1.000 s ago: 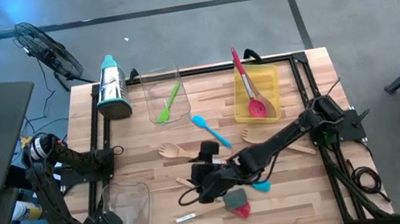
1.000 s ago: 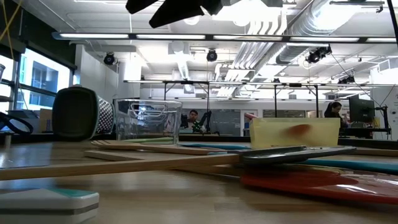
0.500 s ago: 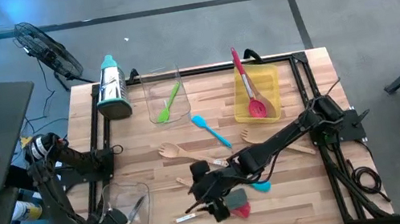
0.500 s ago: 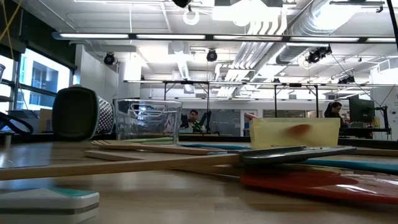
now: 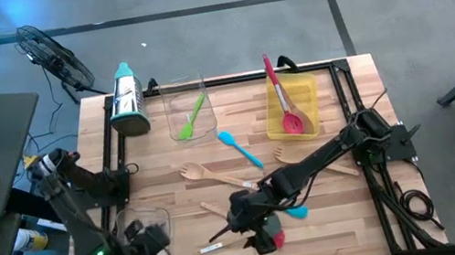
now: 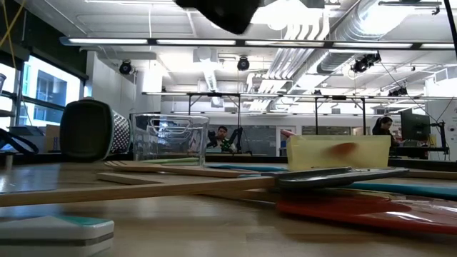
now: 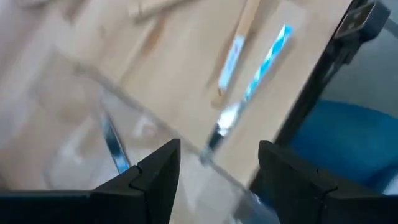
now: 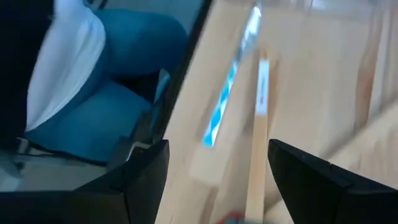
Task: Pick & Place Kitchen Items
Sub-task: Put the gray spatula into the top transparent bin
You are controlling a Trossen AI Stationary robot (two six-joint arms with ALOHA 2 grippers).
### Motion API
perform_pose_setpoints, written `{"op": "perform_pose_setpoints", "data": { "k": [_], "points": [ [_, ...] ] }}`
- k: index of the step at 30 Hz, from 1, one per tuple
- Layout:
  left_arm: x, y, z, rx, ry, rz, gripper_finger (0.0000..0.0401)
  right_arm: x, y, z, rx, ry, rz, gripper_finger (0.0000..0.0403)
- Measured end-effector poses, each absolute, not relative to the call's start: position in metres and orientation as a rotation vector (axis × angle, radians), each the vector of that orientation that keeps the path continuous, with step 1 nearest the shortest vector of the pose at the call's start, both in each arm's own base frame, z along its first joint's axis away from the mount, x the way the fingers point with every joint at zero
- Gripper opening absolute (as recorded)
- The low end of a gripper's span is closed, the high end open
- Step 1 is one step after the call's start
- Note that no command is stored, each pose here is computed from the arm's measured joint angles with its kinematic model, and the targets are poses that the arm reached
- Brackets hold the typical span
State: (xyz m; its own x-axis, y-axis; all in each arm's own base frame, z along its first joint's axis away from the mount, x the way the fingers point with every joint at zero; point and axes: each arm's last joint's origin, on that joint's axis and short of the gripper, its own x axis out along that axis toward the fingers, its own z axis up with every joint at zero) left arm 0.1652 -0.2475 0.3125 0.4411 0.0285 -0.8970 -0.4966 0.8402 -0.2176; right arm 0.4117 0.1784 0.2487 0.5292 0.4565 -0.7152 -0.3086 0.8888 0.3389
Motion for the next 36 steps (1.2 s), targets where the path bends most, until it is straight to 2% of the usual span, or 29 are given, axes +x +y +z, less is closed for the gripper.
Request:
{"op": "perform_pose_setpoints", "data": {
  "k": [6, 11, 22, 26, 36],
  "points": [
    [0.19, -0.229, 0.313, -0.321, 1.012, 0.328, 0.0212, 0.399, 0.176, 0.238, 0.314, 1.113, 0.315, 0.0265],
    [0.208, -0.223, 0.308, -0.221, 1.001, 0.267, 0.0212, 0.39, 0.176, 0.234, 0.358, 1.195, 0.173, 0.0265],
    [0.23, -0.219, 0.252, -0.008, 0.916, 0.098, 0.0212, 0.372, 0.202, 0.231, 0.571, 1.27, -0.032, 0.0265],
    [0.236, -0.217, 0.236, -0.016, 0.886, 0.053, 0.0212, 0.364, 0.215, 0.231, 0.569, 1.286, -0.016, 0.0265],
    [0.245, -0.227, 0.229, -0.112, 0.742, -0.052, 0.0212, 0.357, 0.228, 0.231, 0.494, 1.219, -0.069, 0.0265]
  ]
}}
